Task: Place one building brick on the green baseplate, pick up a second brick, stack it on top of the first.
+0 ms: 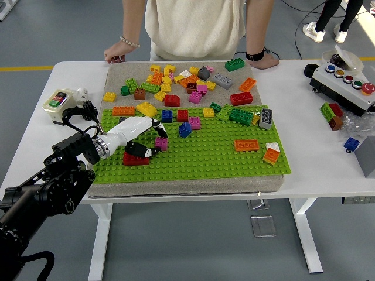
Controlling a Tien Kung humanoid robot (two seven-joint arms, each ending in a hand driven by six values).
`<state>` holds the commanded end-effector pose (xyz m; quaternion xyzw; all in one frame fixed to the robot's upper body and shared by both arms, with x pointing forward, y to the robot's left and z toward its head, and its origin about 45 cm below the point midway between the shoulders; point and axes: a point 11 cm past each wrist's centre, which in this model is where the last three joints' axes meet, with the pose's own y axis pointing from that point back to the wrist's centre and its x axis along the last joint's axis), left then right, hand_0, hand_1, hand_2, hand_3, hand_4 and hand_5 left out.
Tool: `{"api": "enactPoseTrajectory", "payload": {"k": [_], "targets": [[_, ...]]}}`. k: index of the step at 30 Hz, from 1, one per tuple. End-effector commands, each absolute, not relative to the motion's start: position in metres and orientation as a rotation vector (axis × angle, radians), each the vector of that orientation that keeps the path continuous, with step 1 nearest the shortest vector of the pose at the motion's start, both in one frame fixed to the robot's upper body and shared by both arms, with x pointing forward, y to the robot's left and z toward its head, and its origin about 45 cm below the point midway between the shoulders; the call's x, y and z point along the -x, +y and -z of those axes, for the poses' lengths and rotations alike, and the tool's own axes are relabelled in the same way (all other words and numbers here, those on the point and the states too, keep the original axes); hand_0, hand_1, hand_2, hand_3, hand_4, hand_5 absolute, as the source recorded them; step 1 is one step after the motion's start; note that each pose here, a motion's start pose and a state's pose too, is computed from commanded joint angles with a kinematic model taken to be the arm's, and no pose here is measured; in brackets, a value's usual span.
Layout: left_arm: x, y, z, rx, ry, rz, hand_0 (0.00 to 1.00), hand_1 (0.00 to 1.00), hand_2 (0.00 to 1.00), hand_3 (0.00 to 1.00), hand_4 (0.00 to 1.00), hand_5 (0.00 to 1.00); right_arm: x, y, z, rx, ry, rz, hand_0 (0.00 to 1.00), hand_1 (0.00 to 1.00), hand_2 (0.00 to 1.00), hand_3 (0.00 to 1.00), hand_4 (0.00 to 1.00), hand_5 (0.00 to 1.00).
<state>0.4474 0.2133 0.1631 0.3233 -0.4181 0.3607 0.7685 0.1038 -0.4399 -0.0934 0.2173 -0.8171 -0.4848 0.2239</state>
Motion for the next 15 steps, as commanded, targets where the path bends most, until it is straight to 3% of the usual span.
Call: {"api": "enactPoseTrajectory", "payload": {"k": [15], "targets": [[-0.4449, 0.219, -0.1641, -0.693, -0.901, -0.809, 0.707, 0.653, 0.562, 0.55, 0.615, 0.002, -0.1019, -0.4392, 0.0941, -0.592, -2.256, 1.343, 0.743, 0.667, 0.715, 0.602, 0.922, 0.504]]}}
